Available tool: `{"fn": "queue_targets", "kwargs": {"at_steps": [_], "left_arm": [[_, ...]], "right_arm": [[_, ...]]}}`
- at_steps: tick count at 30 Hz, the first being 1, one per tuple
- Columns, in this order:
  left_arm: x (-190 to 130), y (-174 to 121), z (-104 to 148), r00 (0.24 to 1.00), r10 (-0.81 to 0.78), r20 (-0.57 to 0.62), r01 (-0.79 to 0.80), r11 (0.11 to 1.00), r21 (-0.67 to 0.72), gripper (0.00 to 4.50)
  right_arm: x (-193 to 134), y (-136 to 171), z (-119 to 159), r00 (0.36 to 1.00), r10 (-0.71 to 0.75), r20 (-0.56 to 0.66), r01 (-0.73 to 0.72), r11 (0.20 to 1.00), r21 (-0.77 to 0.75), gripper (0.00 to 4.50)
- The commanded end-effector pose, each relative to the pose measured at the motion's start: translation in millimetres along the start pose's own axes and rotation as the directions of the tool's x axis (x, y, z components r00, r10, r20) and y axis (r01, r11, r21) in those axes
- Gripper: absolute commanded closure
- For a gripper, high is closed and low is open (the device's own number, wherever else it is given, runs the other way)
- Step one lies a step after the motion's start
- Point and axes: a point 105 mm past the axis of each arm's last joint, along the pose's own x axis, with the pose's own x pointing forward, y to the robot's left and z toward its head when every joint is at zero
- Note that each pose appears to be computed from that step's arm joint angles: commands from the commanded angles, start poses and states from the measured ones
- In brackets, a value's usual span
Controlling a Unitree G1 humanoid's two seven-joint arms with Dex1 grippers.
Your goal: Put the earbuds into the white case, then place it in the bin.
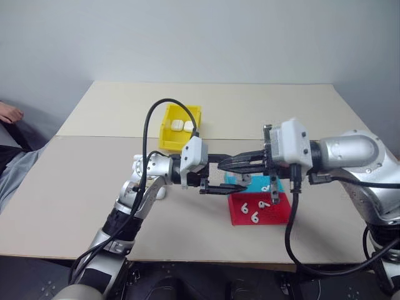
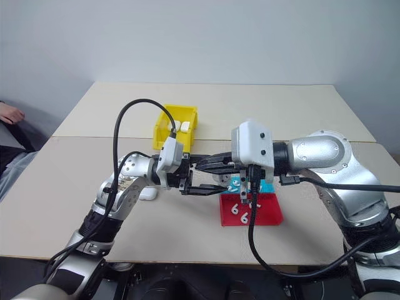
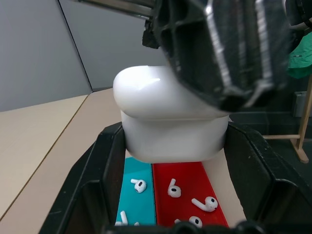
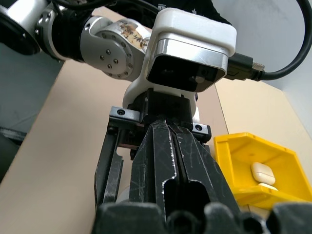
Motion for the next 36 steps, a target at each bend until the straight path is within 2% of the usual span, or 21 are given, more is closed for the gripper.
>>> {"fn": "queue_targets", "kwargs": {"at_steps": [1, 6, 12, 16, 18, 21, 25, 29, 31, 33, 36], "left_arm": [[-0.1, -1.1, 17.2, 0.999, -0.004, 0.033, 0.001, 0.997, 0.076, 1.74], [-4.7, 0.2, 19.6, 0.999, 0.018, 0.039, -0.021, 0.996, 0.083, 1.74], [-8.0, 3.4, 20.7, 0.998, 0.046, 0.046, -0.049, 0.996, 0.08, 1.74], [-14.4, 7.0, 18.4, 0.996, 0.073, 0.046, -0.078, 0.991, 0.107, 1.74], [-19.3, 11.7, 16.1, 0.993, 0.112, 0.028, -0.114, 0.987, 0.113, 1.74], [-27.7, 44.1, 15.3, 0.947, 0.32, 0.005, -0.318, 0.937, 0.143, 1.74], [-53.9, 117.1, 15.8, 0.717, 0.696, -0.04, -0.677, 0.708, 0.2, 1.74], [-76.6, 162.1, 10.3, 0.488, 0.869, -0.08, -0.823, 0.489, 0.289, 1.74], [-87.0, 176.1, -0.5, 0.397, 0.907, -0.14, -0.847, 0.421, 0.324, 1.74], [-92.9, 182.7, -12.9, 0.35, 0.919, -0.183, -0.852, 0.393, 0.345, 1.74], [-92.2, 184.8, -26.4, 0.336, 0.918, -0.21, -0.846, 0.392, 0.361, 1.74]], "right_arm": [[-2.9, -1.2, -1.9, 0.999, 0.004, -0.033, -0.007, 0.998, -0.067, 4.48], [-14.2, -1.4, -13.3, 0.995, 0.012, -0.103, -0.02, 0.997, -0.074, 4.48], [-19.2, -2.9, -12.5, 0.995, 0.005, -0.104, -0.015, 0.996, -0.09, 4.48], [-25.5, -15.6, -1.3, 0.997, -0.07, -0.043, 0.065, 0.993, -0.096, 4.48], [-31.1, -20.9, 1.6, 0.993, -0.11, -0.036, 0.105, 0.989, -0.105, 4.48], [-43.6, -32.8, 6.1, 0.977, -0.213, -0.006, 0.212, 0.975, -0.067, 4.48], [-55.1, -34.7, -6.5, 0.944, -0.328, -0.039, 0.328, 0.945, -0.009, 4.48], [-53.3, -26.9, -17.7, 0.928, -0.366, -0.066, 0.369, 0.929, 0.034, 4.48], [-51.1, -22.7, -21.6, 0.924, -0.373, -0.079, 0.377, 0.925, 0.047, 4.48], [-49.3, -19.3, -25.6, 0.919, -0.383, -0.094, 0.389, 0.919, 0.062, 4.48], [-48.4, -16.3, -31.2, 0.911, -0.394, -0.119, 0.405, 0.911, 0.076, 4.48]]}}
